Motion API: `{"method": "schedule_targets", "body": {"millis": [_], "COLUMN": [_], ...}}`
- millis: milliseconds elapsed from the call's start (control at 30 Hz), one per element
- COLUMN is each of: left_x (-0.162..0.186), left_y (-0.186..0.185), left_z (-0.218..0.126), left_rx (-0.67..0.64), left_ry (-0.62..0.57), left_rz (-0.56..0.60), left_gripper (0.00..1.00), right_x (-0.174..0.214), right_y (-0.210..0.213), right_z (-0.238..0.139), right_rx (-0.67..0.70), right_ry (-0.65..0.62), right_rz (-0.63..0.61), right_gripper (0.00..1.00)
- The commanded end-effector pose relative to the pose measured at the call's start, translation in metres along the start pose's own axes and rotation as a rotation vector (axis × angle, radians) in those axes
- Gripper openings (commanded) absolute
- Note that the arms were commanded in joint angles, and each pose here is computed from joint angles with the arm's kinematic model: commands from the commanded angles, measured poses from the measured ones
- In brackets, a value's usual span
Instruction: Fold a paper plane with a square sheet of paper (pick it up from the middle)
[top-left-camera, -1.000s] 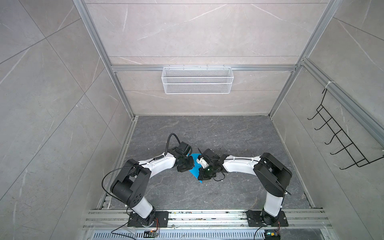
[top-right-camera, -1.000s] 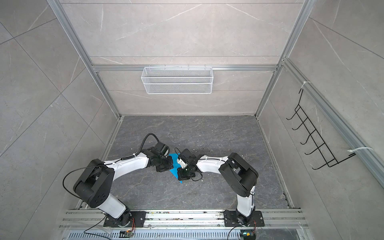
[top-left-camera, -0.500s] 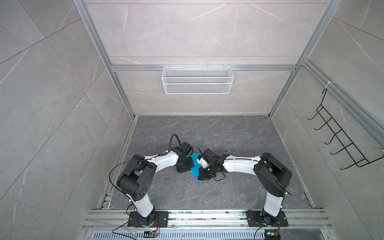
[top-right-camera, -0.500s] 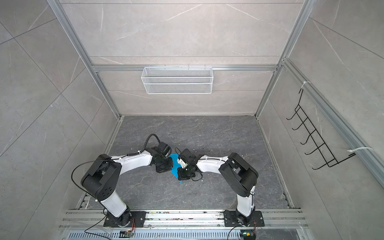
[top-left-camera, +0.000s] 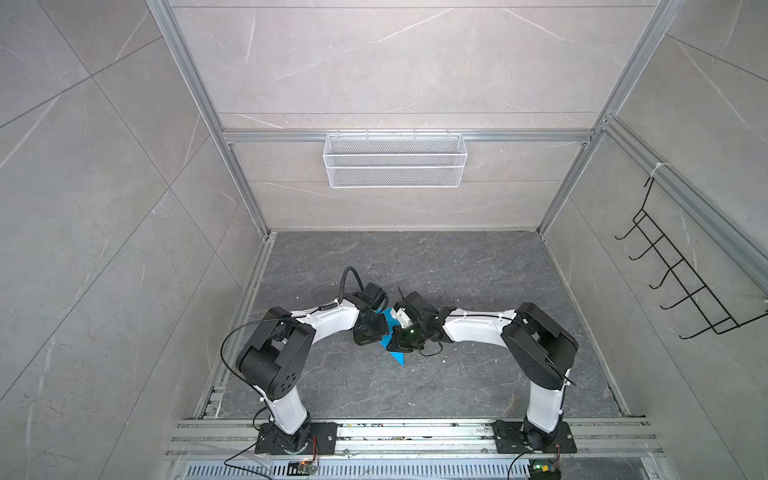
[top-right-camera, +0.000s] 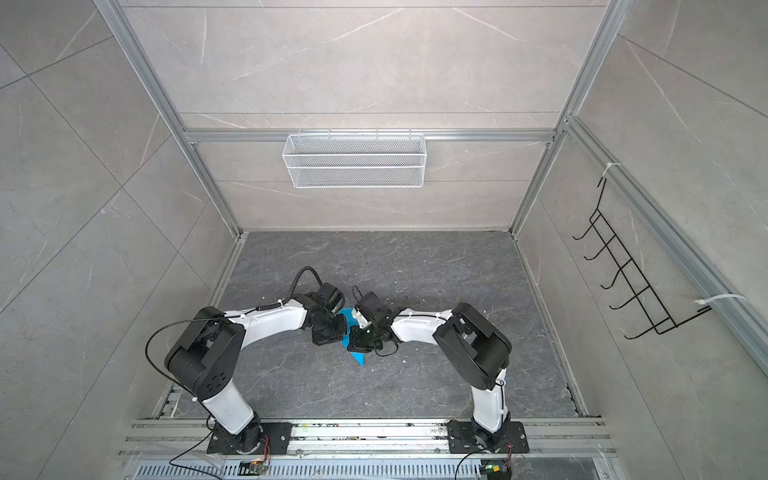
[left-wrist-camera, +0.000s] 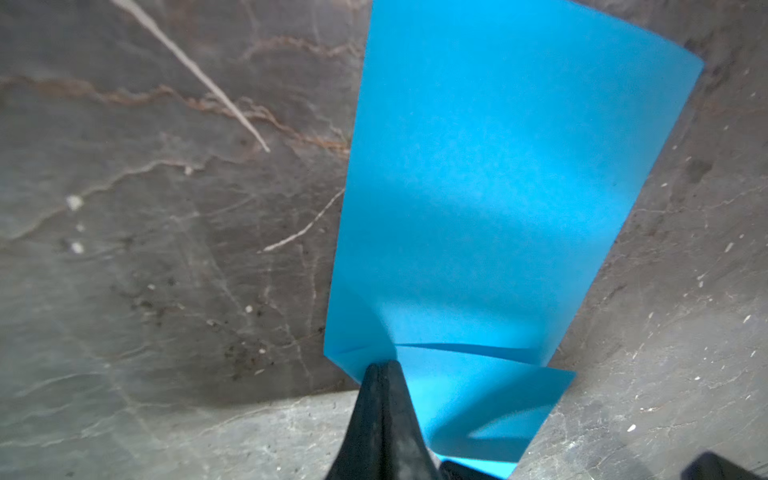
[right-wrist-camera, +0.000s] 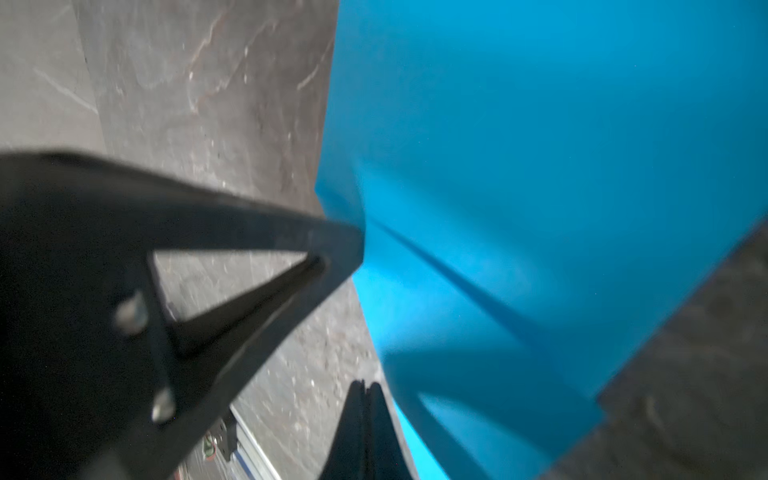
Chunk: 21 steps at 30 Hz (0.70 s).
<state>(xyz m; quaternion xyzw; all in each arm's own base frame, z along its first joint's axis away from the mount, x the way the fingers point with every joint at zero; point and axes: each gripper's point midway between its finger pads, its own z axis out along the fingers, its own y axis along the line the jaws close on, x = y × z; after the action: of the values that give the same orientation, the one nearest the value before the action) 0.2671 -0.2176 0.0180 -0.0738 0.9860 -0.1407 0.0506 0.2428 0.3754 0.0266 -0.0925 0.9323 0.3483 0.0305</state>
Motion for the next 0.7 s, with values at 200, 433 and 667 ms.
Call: {"method": "schedule_targets", "body": {"millis": [200,433,667], "left_x": [0.013,0.013,0.013], "left_y": [0.035,0.04,0.039], "left_z": [0.009,0.01,0.01], "left_rx": [-0.159,-0.186,-0.185], "left_ry": [0.047,0.052,0.054], "left_rz": [-0.018,-0.026,-0.024], "left_gripper": [0.0,0.0,0.0], "right_x": [0.0,0.039,0.069], "right_y": [-0.019,-0.039,-0.053], "right_z": [0.006,-0.005,-0.022], "right_rx": [0.065,0.086,0.104], "right_ry": [0.006,0.076,0.116], "right_rz": [0.066,0.088,0.11], "right_gripper": [0.0,0.0,0.01]}}
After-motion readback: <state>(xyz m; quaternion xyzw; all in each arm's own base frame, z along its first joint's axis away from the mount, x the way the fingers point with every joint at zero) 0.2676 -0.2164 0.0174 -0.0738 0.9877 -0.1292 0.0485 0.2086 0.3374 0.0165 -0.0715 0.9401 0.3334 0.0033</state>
